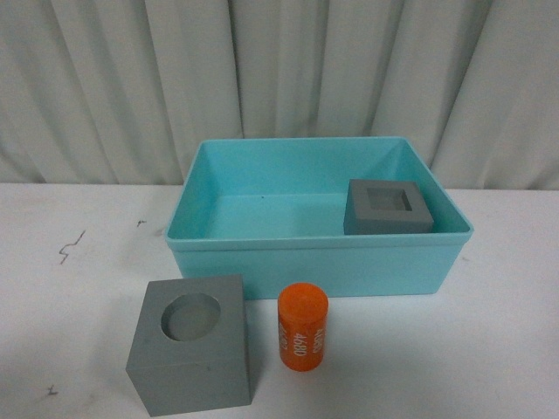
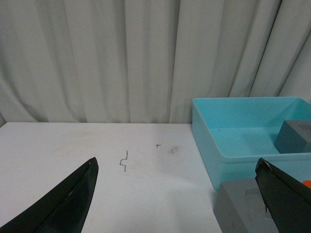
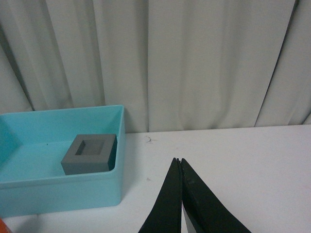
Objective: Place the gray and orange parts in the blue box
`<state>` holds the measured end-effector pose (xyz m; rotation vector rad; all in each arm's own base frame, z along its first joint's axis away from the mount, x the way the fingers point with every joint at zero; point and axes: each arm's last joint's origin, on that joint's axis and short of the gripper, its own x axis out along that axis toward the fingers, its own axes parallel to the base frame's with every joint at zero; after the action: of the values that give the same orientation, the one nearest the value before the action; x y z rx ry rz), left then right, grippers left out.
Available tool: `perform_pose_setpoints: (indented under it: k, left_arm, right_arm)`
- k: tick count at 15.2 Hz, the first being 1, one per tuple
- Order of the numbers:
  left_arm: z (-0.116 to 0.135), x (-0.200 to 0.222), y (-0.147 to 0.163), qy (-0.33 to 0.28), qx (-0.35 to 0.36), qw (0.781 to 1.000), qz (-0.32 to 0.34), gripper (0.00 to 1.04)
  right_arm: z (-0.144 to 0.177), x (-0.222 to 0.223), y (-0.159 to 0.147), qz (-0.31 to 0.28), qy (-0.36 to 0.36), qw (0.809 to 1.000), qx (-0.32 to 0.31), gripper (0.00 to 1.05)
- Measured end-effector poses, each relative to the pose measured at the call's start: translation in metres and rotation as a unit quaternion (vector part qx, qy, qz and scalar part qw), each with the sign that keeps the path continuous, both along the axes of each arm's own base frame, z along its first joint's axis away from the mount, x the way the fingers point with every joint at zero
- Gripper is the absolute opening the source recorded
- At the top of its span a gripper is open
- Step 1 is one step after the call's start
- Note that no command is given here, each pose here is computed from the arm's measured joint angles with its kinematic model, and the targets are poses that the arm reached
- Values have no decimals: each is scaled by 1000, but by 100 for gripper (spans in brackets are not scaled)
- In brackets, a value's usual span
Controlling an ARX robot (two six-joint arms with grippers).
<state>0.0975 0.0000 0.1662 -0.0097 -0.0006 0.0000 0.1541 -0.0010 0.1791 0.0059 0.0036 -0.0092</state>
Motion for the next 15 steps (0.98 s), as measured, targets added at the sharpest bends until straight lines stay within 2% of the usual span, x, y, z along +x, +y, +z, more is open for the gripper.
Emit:
perform_pose_setpoints:
  k: [4, 5, 7, 15]
  left_arm:
    - [0, 0, 0, 0, 0, 1000, 0, 98]
    - [0, 0, 0, 0, 0, 1000, 0, 98]
    - [0, 0, 0, 0, 0, 1000, 0, 98]
    - [0, 0, 0, 0, 0, 1000, 0, 98]
  right_arm:
    - [-11, -14, 0, 0, -6, 1000, 0, 2]
    - [-15, -17, 0, 0, 10, 1000, 0, 2]
    - [-10, -24, 0, 0, -9, 1000, 0, 2]
    - [-9, -38, 0, 0, -8, 1000, 0, 2]
